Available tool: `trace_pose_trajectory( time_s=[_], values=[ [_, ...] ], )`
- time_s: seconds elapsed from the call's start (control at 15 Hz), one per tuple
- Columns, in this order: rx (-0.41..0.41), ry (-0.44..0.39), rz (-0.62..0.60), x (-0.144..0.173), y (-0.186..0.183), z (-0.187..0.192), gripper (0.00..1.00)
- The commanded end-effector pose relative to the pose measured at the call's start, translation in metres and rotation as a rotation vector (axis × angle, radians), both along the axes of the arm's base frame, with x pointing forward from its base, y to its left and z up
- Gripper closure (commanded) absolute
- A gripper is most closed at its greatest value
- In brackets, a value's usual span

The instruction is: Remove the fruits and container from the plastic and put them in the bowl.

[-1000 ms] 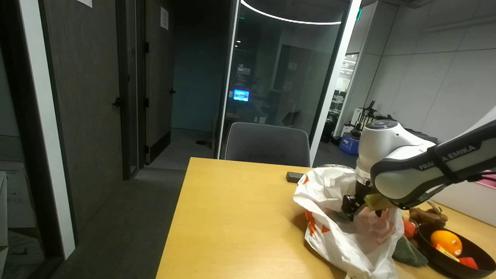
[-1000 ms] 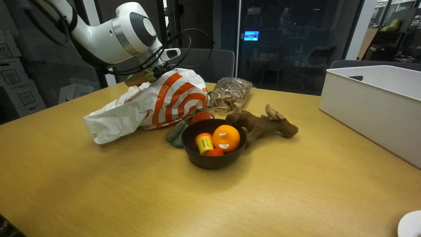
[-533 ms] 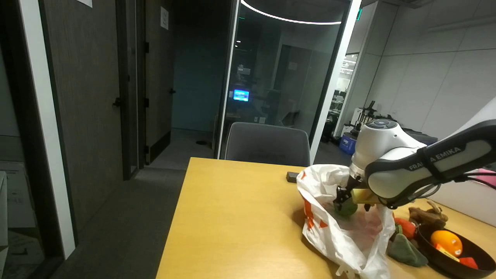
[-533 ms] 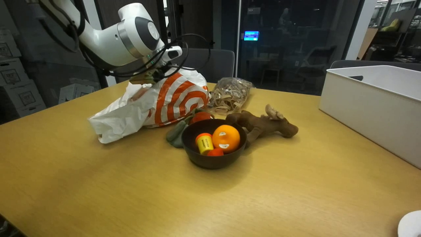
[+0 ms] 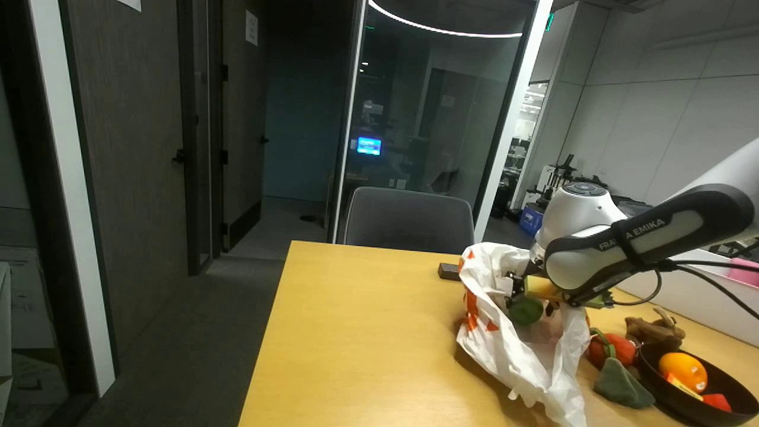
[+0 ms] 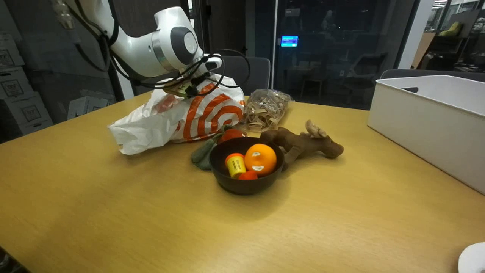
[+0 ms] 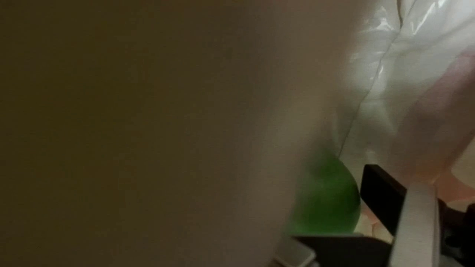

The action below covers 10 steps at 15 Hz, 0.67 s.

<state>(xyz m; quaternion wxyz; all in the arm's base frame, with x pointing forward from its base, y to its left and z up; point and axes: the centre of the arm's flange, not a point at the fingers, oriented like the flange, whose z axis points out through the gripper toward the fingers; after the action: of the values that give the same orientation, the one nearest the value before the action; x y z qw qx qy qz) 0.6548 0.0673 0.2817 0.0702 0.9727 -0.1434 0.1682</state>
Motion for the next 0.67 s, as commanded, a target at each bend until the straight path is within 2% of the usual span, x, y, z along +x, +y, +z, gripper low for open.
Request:
trace_pose_trajectory(
  time_s=[0.0, 0.07, 0.13, 0.27, 0.4, 0.6],
  values=[
    [0.03, -0.023, -0.007, 0.026, 0.003, -0.007, 0.0],
    [0.032, -0.023, -0.004, 0.028, 0.004, -0.008, 0.25],
    [0.027, -0.024, -0.005, 0.03, 0.005, -0.009, 0.27],
    [0.029, -0.038, -0.005, 0.032, 0.004, -0.004, 0.39],
    [0.033, -0.035, -0.007, 0.029, 0.001, 0.0, 0.39],
    [0.092, 0.038, 0.032, 0.018, -0.007, 0.009, 0.39]
  ],
)
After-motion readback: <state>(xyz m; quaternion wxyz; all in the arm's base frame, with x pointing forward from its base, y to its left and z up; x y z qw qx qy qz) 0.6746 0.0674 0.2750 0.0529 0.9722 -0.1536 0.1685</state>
